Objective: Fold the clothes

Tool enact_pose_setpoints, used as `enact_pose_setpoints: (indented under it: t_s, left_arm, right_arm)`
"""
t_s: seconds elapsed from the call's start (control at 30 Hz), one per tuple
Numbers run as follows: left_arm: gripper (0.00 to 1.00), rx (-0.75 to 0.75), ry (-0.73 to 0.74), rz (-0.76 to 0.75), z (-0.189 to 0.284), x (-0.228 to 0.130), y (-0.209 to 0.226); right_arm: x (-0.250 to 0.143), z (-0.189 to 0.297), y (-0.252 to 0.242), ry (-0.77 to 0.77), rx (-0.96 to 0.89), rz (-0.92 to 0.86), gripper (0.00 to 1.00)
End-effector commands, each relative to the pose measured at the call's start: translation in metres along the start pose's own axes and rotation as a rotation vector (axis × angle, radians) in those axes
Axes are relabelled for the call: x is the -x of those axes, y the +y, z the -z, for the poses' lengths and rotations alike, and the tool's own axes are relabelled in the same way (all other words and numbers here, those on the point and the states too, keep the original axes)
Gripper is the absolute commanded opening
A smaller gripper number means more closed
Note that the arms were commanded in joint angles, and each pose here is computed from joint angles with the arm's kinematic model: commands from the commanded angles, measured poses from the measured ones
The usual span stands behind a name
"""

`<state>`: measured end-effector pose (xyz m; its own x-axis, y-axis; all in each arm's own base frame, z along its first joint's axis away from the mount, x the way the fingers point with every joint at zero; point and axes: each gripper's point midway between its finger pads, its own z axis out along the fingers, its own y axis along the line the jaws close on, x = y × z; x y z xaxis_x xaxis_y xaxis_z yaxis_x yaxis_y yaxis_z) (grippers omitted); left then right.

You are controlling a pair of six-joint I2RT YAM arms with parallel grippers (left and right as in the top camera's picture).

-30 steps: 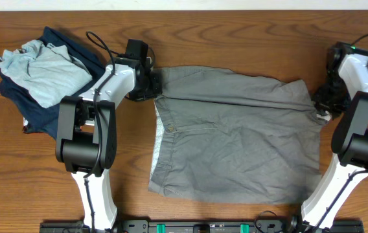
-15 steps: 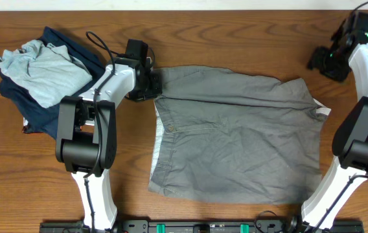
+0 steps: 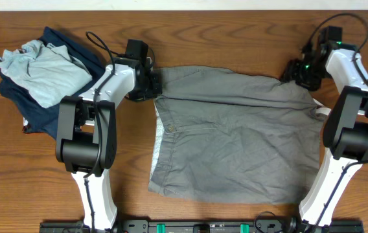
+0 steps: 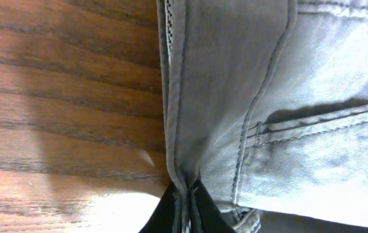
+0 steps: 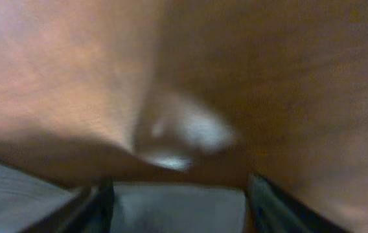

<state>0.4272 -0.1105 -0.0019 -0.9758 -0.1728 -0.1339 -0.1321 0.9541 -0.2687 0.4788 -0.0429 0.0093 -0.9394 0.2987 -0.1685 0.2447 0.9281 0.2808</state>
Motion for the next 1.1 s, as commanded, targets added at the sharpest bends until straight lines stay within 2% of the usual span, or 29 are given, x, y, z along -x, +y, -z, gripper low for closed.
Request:
enact_pose_setpoints:
  t_s: [0.0, 0.03, 0.07, 0.1, 0.17, 0.47, 0.5, 0.53, 0.57, 0.6, 0.77, 0.83, 0.9, 1.0, 1.07]
  left_arm:
    - [0.06, 0.097, 0.091, 0.028, -0.025, -0.026, 0.03]
    - [0.06, 0.098, 0.091, 0.028, -0.025, -0.026, 0.03]
    - [0.06, 0.097, 0.091, 0.028, -0.025, -0.026, 0.03]
    - [0.06, 0.098, 0.091, 0.028, -0.025, -0.026, 0.03]
    - [0.06, 0.098, 0.091, 0.028, -0.025, -0.026, 0.03]
    - [0.06, 0.094, 0.076, 0.052, -0.025, -0.022, 0.029]
    - [0.06, 0.094, 0.074, 0.056, -0.025, -0.022, 0.029]
    - [0.06, 0.093, 0.074, 0.059, -0.025, -0.022, 0.028]
    - [0.06, 0.094, 0.074, 0.059, -0.025, -0.022, 0.028]
    - [0.06, 0.094, 0.075, 0.059, -0.025, -0.022, 0.029]
    - [0.06, 0.094, 0.075, 0.059, -0.025, -0.022, 0.029]
    - [0.06, 0.094, 0.075, 0.058, -0.025, -0.022, 0.029]
    - [0.06, 0.094, 0.074, 0.059, -0.025, -0.022, 0.029]
    - [0.06, 0.094, 0.074, 0.059, -0.025, -0.022, 0.029]
    - [0.06, 0.093, 0.075, 0.059, -0.025, -0.022, 0.028]
  right_arm:
    - [-0.015, -0.027, 0.004, 0.055, 0.0, 0.022, 0.48]
    - [-0.011, -0.028, 0.005, 0.042, 0.001, 0.03, 0.24]
    - [-0.006, -0.027, 0.008, 0.021, 0.004, 0.038, 0.08]
    - [0.002, -0.022, 0.011, -0.01, 0.013, 0.048, 0.01]
    - [0.019, -0.009, 0.019, -0.071, 0.03, 0.065, 0.01]
    - [0.11, 0.108, 0.059, -0.467, 0.056, 0.141, 0.01]
    - [0.115, 0.114, 0.057, -0.487, 0.033, 0.131, 0.02]
    - [0.117, 0.117, 0.052, -0.498, 0.004, 0.118, 0.11]
    - [0.116, 0.116, 0.047, -0.494, -0.022, 0.11, 0.33]
    - [0.113, 0.114, 0.042, -0.48, -0.047, 0.101, 0.44]
    - [0.081, 0.102, -0.001, -0.35, -0.257, 0.036, 0.45]
    - [0.063, 0.099, -0.008, -0.279, -0.285, 0.027, 0.45]
    - [0.048, 0.097, -0.002, -0.212, -0.248, 0.047, 0.46]
    - [0.037, 0.092, 0.037, -0.161, -0.035, 0.166, 0.5]
    - [0.035, 0.091, 0.053, -0.156, 0.048, 0.184, 0.51]
